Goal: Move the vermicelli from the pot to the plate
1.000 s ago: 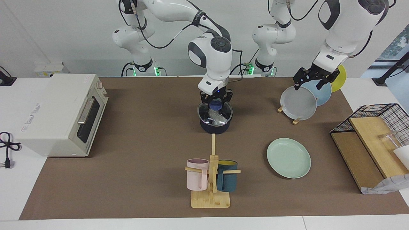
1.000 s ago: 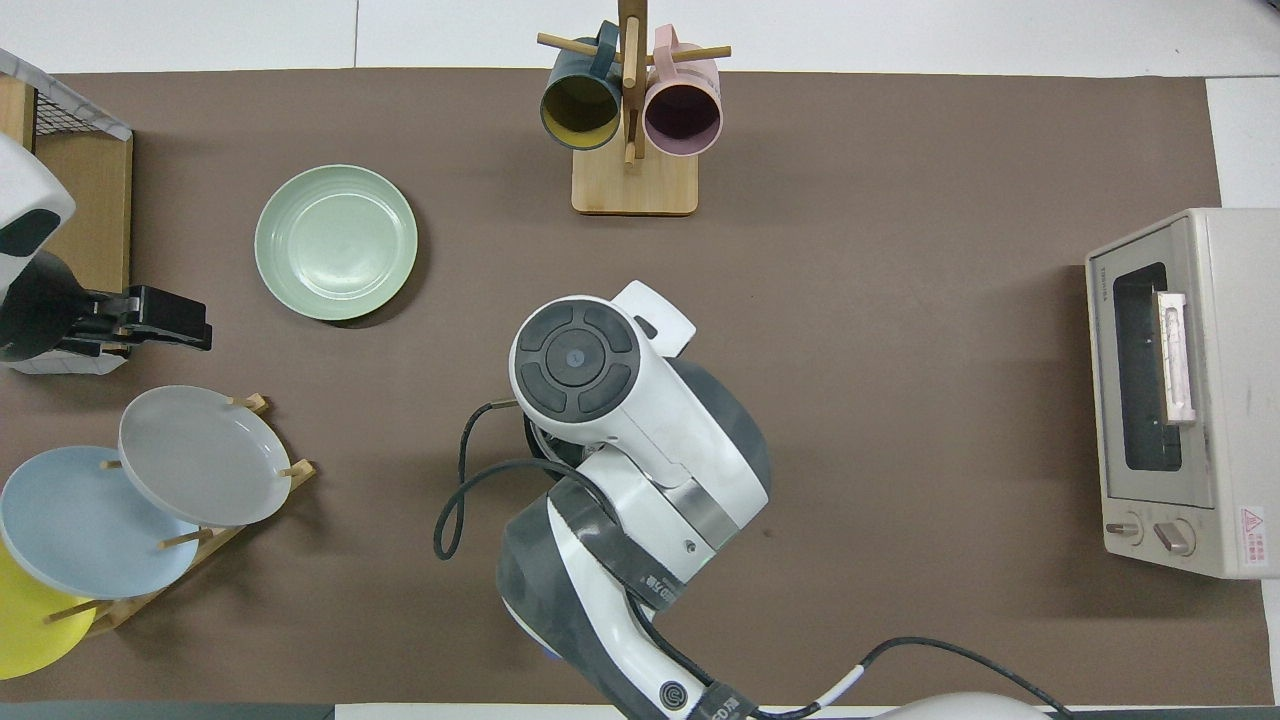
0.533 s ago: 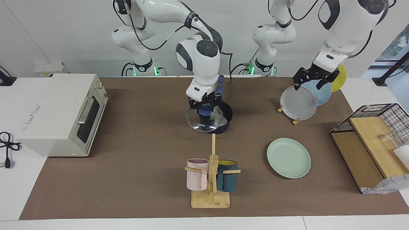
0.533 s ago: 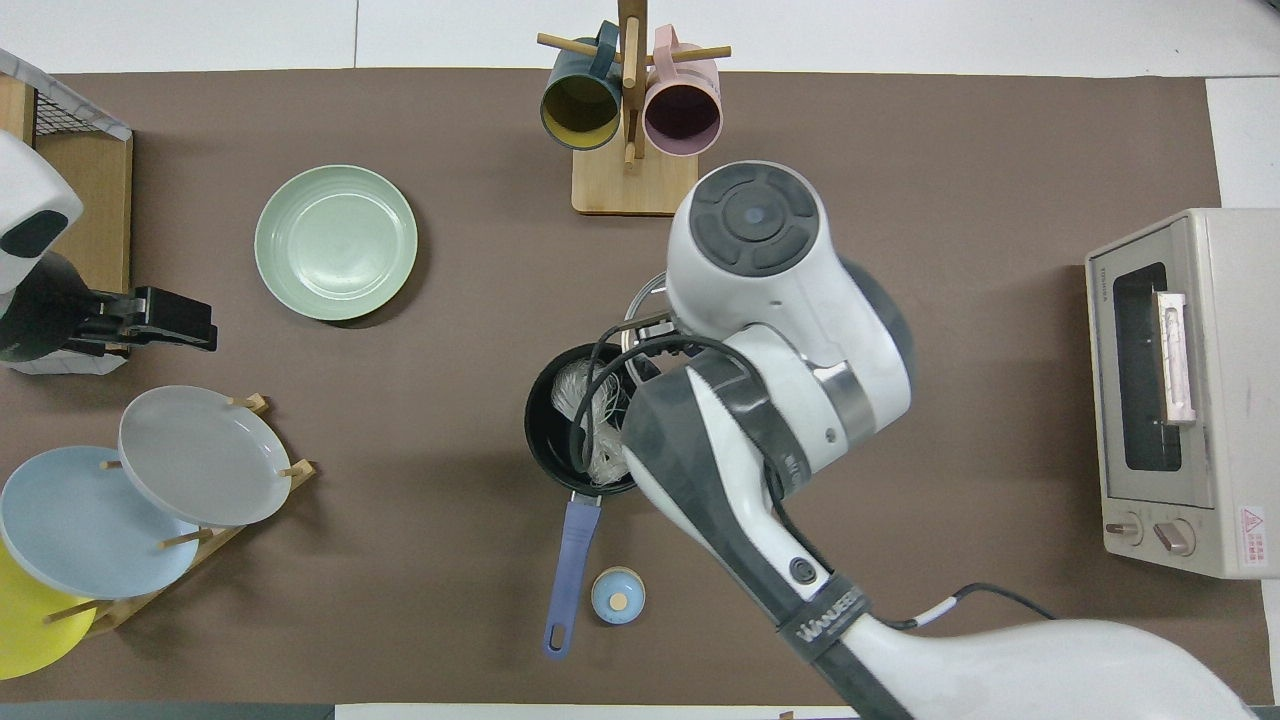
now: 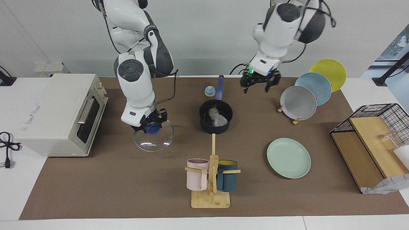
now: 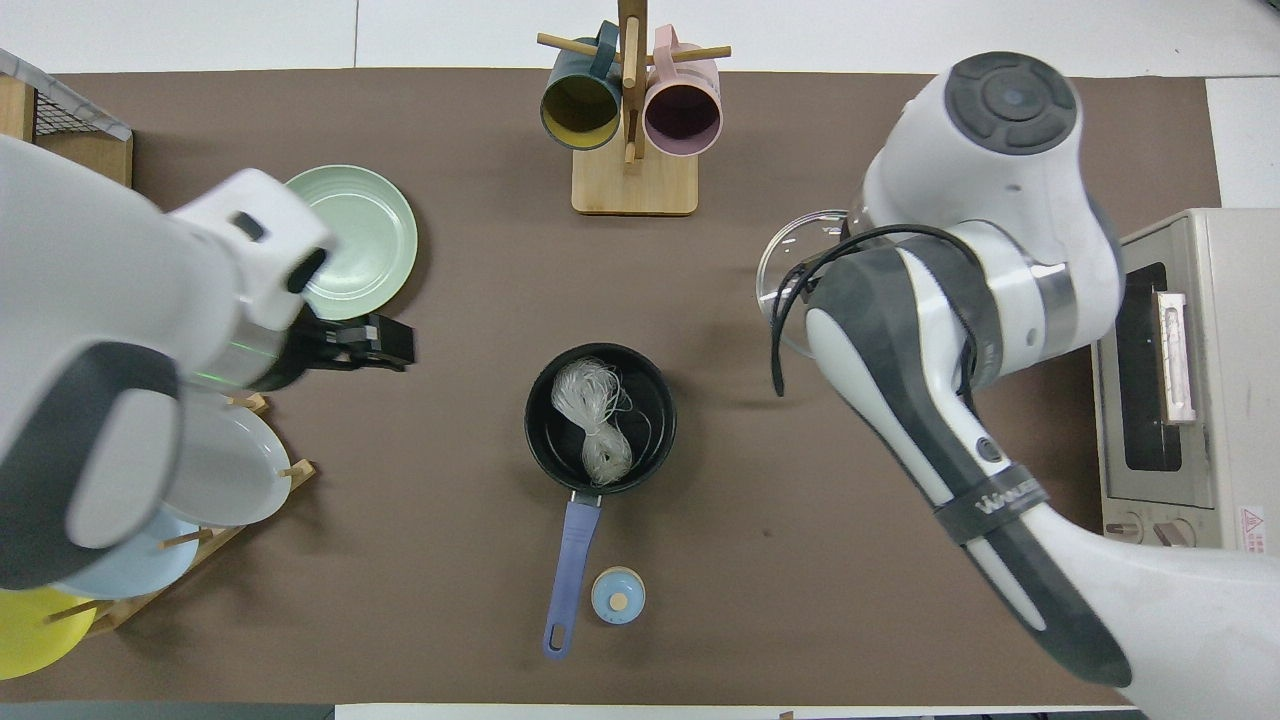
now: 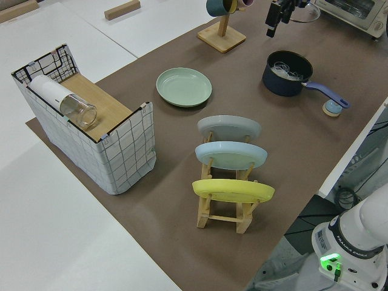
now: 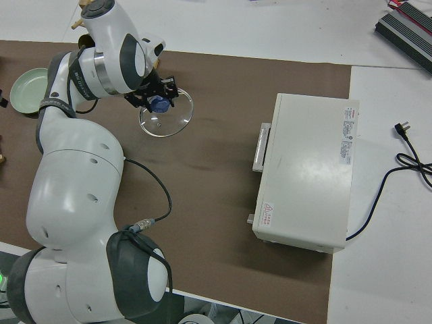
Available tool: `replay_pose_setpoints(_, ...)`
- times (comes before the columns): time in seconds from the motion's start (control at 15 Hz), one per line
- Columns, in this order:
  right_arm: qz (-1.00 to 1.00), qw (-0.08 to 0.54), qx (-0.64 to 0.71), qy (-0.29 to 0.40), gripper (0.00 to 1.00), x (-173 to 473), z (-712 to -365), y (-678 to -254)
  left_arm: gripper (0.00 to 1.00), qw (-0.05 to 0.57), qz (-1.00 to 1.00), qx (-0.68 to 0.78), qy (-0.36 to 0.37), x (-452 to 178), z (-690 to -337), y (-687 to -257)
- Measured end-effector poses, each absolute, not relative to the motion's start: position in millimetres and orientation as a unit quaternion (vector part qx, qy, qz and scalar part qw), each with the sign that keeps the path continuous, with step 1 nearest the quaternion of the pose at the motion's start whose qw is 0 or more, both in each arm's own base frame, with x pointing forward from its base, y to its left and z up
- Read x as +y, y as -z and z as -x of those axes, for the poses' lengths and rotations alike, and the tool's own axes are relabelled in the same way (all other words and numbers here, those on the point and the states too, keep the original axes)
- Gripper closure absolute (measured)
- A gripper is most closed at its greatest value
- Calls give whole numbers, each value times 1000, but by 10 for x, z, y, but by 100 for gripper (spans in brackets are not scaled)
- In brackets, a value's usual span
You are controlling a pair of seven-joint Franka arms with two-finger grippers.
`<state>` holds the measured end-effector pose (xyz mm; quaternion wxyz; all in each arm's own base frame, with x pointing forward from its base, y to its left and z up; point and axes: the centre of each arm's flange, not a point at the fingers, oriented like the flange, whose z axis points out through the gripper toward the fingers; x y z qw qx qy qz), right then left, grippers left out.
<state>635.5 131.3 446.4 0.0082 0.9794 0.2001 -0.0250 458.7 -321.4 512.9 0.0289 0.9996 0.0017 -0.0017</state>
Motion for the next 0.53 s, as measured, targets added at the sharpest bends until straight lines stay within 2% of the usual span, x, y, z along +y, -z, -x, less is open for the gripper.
replay_pose_setpoints(0.13, -976, 7, 218, 10, 33, 973, -6424, -4346, 0, 30, -1000, -6, 6, -3850, -4262, -4365)
replay_pose_setpoints(0.27, -975, 8, 224, -5, 33, 753, -6441, -4149, 0, 26, -1000, -9, 14, -4043, -4211, -3810)
replay_pose_setpoints(0.4, -975, 9, 223, -13, 33, 639, -6426, -3955, 0, 24, -1000, -1, 16, -3987, -4341, -3612)
replay_pose_setpoints(0.53, -975, 9, 223, -20, 33, 641, -6419, -3799, 0, 27, -1000, 4, 11, -3925, -4422, -3593)
